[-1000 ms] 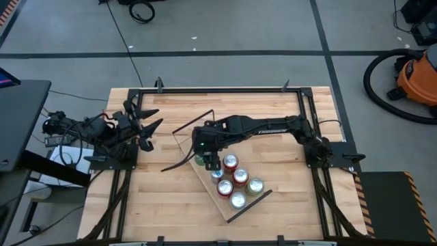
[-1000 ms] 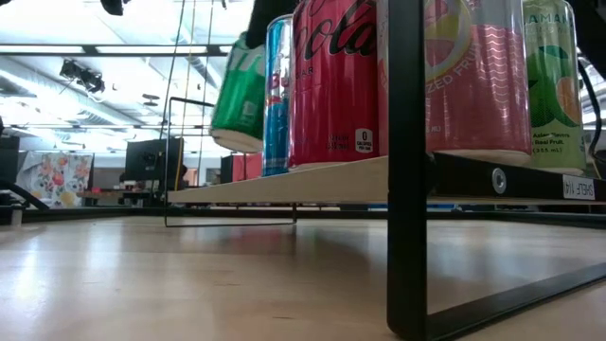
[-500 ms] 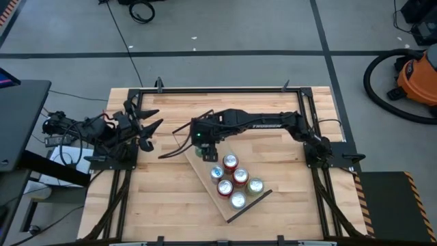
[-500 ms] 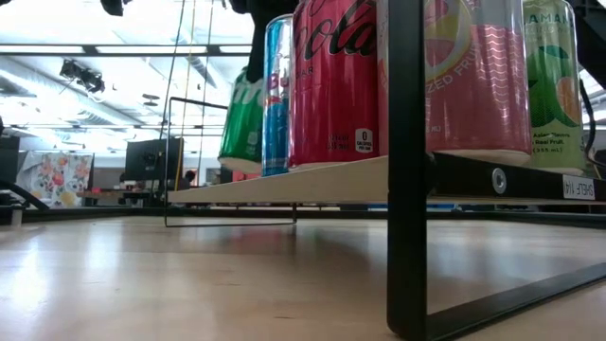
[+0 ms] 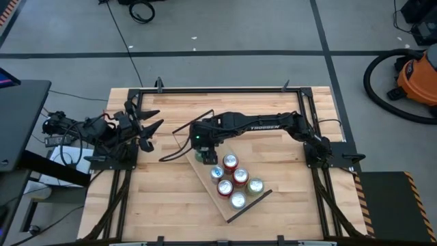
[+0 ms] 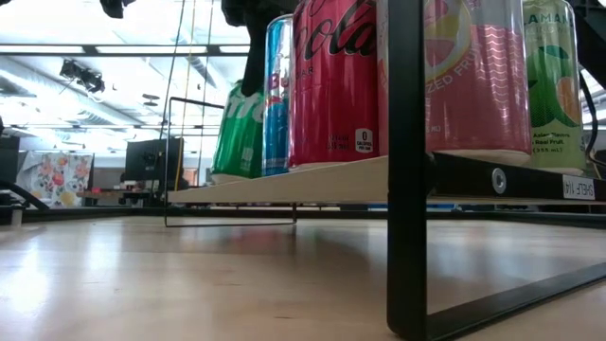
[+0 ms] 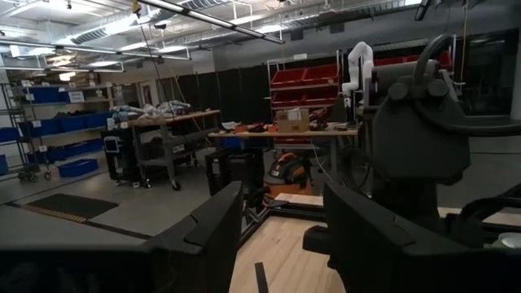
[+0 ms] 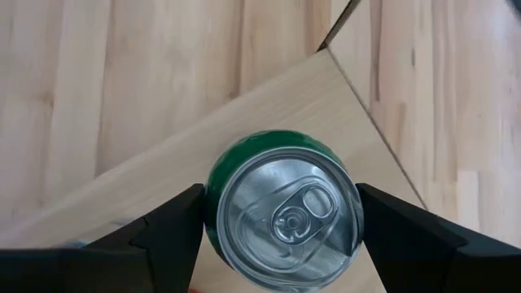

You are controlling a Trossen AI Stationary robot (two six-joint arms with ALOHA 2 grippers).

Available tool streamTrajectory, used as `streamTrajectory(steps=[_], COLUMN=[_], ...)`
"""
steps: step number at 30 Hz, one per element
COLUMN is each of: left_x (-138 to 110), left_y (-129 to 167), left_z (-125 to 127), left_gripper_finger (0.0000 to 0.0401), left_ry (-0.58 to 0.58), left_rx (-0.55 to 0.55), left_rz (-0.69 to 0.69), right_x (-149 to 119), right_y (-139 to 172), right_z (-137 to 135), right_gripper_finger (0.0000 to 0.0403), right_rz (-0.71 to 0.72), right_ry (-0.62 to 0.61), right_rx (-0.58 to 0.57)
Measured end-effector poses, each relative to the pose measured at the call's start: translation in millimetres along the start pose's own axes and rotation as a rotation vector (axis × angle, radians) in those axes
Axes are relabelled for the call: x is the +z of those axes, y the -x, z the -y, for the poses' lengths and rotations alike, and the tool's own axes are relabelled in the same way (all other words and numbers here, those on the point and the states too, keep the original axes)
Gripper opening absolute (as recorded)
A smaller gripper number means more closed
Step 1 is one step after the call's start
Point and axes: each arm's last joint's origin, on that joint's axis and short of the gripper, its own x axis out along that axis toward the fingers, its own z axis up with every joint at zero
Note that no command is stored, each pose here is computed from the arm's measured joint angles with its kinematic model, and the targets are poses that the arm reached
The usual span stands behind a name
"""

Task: Place canned beverage on shelf
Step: Put the green soda can on the shelf, then adjust the soda cans on the shelf

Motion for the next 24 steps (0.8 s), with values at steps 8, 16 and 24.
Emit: streamTrajectory(steps=[8, 16, 24], left_x=[0.0, -0.1, -0.3], left_y=[0.0, 0.0, 0.0], left_z=[0.0, 0.0, 0.1], left_gripper_finger=[0.0183, 0.0183, 0.0183], left_ry=[0.000, -0.001, -0.003], left_rx=[-0.001, -0.001, -0.001], left_rz=[0.000, 0.000, -0.002], right_x=[0.1, 1.5, 8.9], right_y=[-2.3, -2.8, 19.3], right_z=[-0.3, -0.3, -0.8], right_gripper_finger=[0.0304, 0.0343, 0.0388], right_rz=[0.012, 0.026, 0.066], right_ry=[0.028, 0.025, 0.029], right_rx=[-0.005, -0.005, -0.051])
